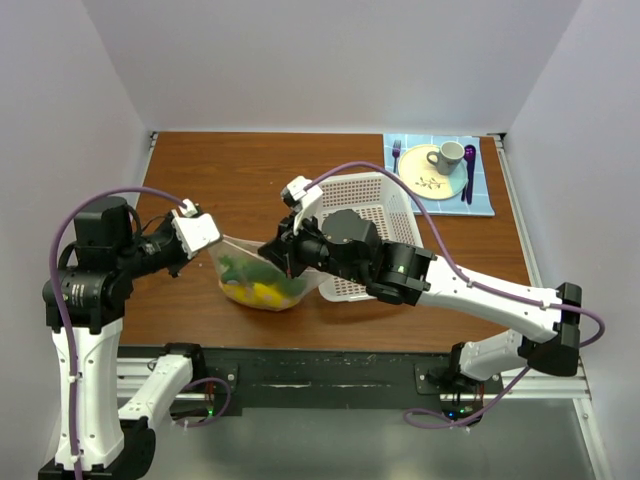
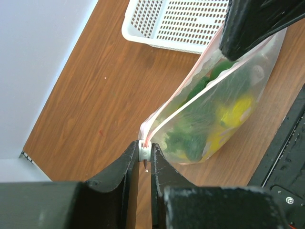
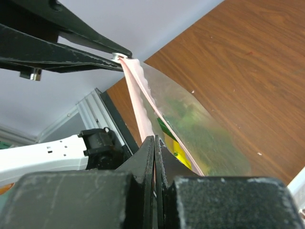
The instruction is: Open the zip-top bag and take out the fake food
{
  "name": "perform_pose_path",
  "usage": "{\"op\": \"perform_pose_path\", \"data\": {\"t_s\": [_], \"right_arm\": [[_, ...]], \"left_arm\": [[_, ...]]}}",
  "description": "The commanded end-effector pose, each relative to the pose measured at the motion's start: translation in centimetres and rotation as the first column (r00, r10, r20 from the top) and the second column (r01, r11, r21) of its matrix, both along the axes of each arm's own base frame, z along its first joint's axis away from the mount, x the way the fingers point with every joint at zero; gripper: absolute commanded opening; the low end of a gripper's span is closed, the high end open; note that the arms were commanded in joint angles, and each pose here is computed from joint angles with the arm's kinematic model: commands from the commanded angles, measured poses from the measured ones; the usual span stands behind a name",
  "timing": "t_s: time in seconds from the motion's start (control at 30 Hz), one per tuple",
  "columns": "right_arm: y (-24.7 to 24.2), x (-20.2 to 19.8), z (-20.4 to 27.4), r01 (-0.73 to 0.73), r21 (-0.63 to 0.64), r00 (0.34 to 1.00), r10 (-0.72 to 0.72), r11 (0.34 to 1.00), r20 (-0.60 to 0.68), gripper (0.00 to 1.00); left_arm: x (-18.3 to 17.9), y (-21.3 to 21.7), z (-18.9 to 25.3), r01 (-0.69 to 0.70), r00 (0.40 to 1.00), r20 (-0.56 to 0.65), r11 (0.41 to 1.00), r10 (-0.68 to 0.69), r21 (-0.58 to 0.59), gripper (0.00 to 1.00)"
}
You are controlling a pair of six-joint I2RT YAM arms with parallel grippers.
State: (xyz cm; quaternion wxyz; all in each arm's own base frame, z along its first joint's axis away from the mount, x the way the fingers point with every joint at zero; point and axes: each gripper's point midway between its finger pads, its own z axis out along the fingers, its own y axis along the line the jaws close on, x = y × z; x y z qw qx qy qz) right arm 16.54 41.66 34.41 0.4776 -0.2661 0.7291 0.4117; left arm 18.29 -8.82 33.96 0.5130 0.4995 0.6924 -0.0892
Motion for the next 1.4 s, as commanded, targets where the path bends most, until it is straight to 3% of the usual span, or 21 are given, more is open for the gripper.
{"op": "perform_pose_path", "data": {"t_s": [0.0, 0.17, 0.2, 0.27, 0.3, 0.37, 0.4, 0.47, 0.5, 0.6, 0.73, 0.83, 0.93, 1.13, 1.23, 1.37], "right_arm": [[0.2, 0.2, -2.1, 0.028, -0.043, 0.998, -0.030, 0.999, -0.057, 0.00], [0.4, -0.7, -5.7, 0.014, -0.152, 0.992, -0.032, 0.988, -0.120, 0.00], [0.5, -0.8, -6.1, 0.028, -0.166, 0.990, -0.050, 0.986, -0.130, 0.00], [0.0, -0.7, -8.3, 0.058, -0.237, 0.983, -0.097, 0.970, -0.154, 0.00], [-0.3, -0.8, -9.4, 0.072, -0.261, 0.978, -0.119, 0.963, -0.169, 0.08], [-1.1, -0.7, -10.7, 0.124, -0.300, 0.972, -0.177, 0.946, -0.157, 0.14], [-1.6, -1.0, -12.2, 0.139, -0.326, 0.966, -0.200, 0.935, -0.162, 0.24], [-2.6, -1.0, -12.9, 0.183, -0.341, 0.961, -0.241, 0.922, -0.134, 0.34], [-3.0, -1.8, -14.2, 0.180, -0.367, 0.961, -0.242, 0.913, -0.131, 0.42], [-3.8, -3.0, -15.8, 0.198, -0.406, 0.965, -0.251, 0.892, -0.080, 0.51], [-3.7, -4.7, -17.5, 0.187, -0.448, 0.976, -0.216, 0.874, -0.013, 0.55], [-3.3, -6.0, -18.4, 0.190, -0.484, 0.980, -0.193, 0.854, 0.045, 0.59], [-3.2, -7.0, -19.0, 0.219, -0.521, 0.976, -0.187, 0.825, 0.115, 0.60], [-4.2, -8.1, -21.6, 0.263, -0.582, 0.965, -0.208, 0.770, 0.161, 0.61], [-5.5, -8.0, -22.7, 0.307, -0.579, 0.952, -0.255, 0.755, 0.172, 0.63], [-7.1, -7.8, -24.2, 0.352, -0.560, 0.936, -0.299, 0.750, 0.188, 0.67]], "left_arm": [[-0.4, -0.8, 0.8, 0.041, 0.999, 0.020, 0.999, -0.040, -0.034, 0.00], [-0.8, -1.4, 1.2, 0.065, 0.998, 0.015, 0.996, -0.064, -0.064, 0.00], [-1.0, -1.6, 1.3, 0.075, 0.997, 0.012, 0.994, -0.075, -0.075, 0.05], [-1.2, -1.8, 1.5, 0.082, 0.997, 0.009, 0.993, -0.081, -0.090, 0.22], [-1.4, -2.0, 1.7, 0.089, 0.996, 0.009, 0.991, -0.088, -0.102, 0.37], [-1.2, -2.1, 2.2, 0.072, 0.997, 0.010, 0.990, -0.071, -0.125, 0.52], [-1.0, -1.9, 2.5, 0.059, 0.998, 0.015, 0.990, -0.057, -0.127, 0.69], [-0.4, -1.7, 3.1, 0.031, 0.999, 0.034, 0.990, -0.027, -0.135, 0.76], [0.4, -1.2, 3.6, 0.001, 0.998, 0.063, 0.992, 0.007, -0.126, 0.78], [2.2, -0.2, 4.3, -0.071, 0.991, 0.101, 0.991, 0.082, -0.114, 0.78], [4.9, 0.9, 4.8, -0.154, 0.979, 0.117, 0.981, 0.168, -0.119, 0.79], [8.2, 1.8, 2.5, -0.223, 0.968, 0.091, 0.968, 0.234, -0.114, 0.78], [11.6, 2.0, -4.9, -0.243, 0.969, -0.066, 0.968, 0.240, -0.055, 0.73], [11.4, 1.1, -17.1, -0.146, 0.890, -0.430, 0.988, 0.149, 0.039, 0.62], [9.9, 0.9, -19.6, -0.092, 0.848, -0.518, 0.994, 0.110, 0.060, 0.62], [8.8, 0.8, -21.5, -0.065, 0.831, -0.549, 0.996, 0.092, 0.069, 0.74]]}}
